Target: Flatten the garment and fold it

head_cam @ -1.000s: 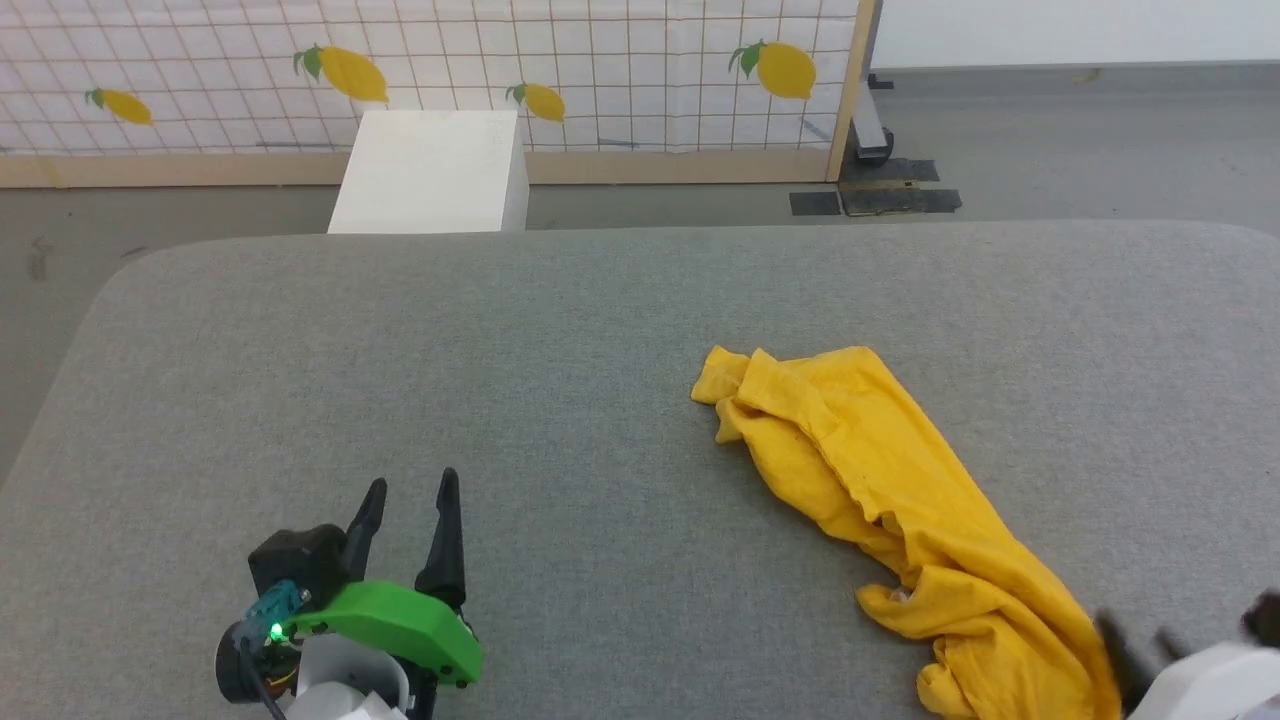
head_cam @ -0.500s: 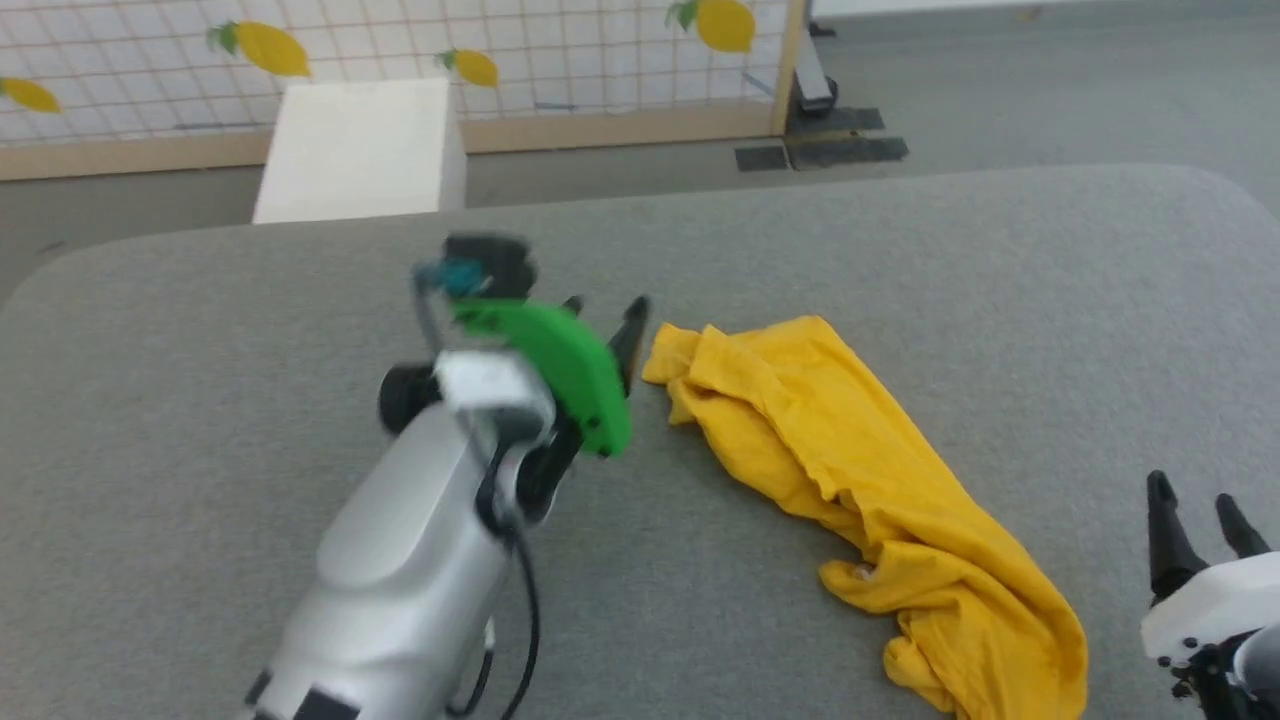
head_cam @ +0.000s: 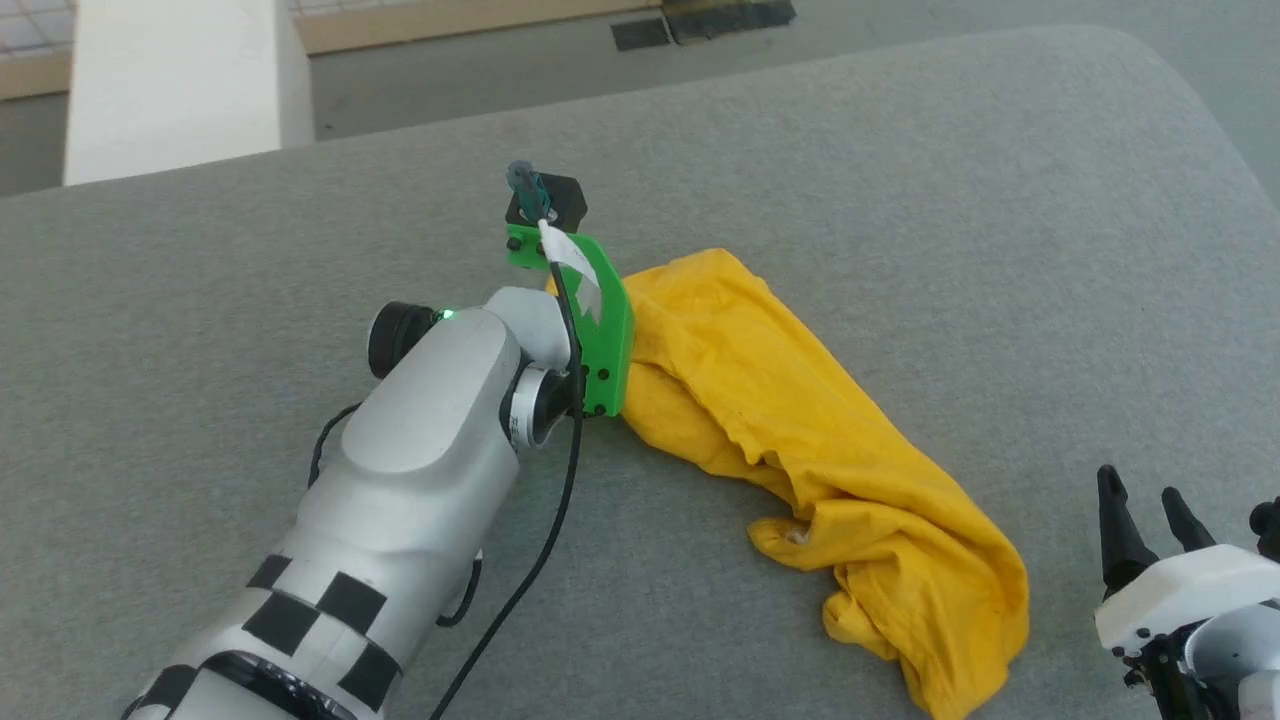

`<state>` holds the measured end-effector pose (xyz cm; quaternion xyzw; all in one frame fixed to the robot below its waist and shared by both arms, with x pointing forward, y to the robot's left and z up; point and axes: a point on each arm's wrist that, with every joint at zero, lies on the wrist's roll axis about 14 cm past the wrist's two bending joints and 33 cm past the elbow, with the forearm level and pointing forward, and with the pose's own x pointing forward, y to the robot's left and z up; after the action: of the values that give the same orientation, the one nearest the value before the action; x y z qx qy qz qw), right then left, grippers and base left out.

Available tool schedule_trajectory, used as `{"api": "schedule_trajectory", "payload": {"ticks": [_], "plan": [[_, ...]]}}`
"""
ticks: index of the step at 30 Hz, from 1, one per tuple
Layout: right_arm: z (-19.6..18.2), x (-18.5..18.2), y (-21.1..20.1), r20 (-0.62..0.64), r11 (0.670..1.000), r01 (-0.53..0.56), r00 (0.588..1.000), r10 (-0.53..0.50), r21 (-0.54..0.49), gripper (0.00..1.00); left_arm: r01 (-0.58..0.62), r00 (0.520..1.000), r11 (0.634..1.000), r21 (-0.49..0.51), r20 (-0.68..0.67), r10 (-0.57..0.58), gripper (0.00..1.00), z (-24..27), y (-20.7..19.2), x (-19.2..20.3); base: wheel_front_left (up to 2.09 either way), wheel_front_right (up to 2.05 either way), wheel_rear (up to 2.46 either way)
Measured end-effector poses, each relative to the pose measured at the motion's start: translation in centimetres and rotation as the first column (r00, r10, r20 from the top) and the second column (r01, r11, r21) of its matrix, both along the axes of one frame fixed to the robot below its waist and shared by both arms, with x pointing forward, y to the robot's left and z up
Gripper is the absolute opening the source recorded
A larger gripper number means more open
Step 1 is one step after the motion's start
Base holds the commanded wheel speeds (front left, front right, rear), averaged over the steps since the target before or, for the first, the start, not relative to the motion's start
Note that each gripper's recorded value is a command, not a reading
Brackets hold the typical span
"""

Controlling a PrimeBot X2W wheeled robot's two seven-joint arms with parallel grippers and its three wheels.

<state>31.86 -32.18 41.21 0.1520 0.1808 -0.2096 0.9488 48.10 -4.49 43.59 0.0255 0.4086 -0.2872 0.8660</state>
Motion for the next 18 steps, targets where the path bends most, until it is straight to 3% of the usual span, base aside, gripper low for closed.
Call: {"api": "schedule_trajectory", "payload": {"ticks": [2,3,4,5,12,18], "plan": [[-0.5,-0.5,-0.4,-0.018,1.0,0.016,1.0,-0.016,-0.001,1.0,0.01,1.0,1.0,0.0,-0.025,-0.01,1.0,-0.9,-0.5,-0.1,0.0,0.0,0.0],[-0.8,-0.7,-0.6,-0.026,1.0,0.023,0.999,-0.023,-0.003,1.0,0.014,0.999,1.0,-0.007,-0.033,-0.015,0.88,-1.2,-0.8,-0.1,0.0,0.0,0.0],[-1.0,-0.8,-0.6,-0.035,1.0,0.026,0.999,-0.026,-0.003,1.0,0.02,0.999,1.0,-0.016,-0.031,-0.02,0.37,-1.3,-1.1,-0.1,0.0,0.0,0.0],[-1.2,-0.7,-0.6,-0.04,1.0,0.026,0.999,-0.026,-0.004,1.0,0.027,0.999,0.999,-0.024,-0.034,-0.028,0.0,-1.5,-1.3,-0.1,0.0,0.0,0.0],[-1.1,0.6,0.3,-0.037,1.0,-0.019,0.999,0.018,-0.019,1.0,0.009,0.999,0.979,-0.205,0.044,0.0,0.0,2.2,-2.2,0.6,0.0,0.0,0.0],[-0.7,1.2,1.5,-0.023,0.998,-0.064,0.998,0.064,-0.019,1.0,-0.031,0.961,0.889,-0.458,0.231,0.153,0.0,11.2,-0.6,2.3,0.0,0.0,0.0]]}}
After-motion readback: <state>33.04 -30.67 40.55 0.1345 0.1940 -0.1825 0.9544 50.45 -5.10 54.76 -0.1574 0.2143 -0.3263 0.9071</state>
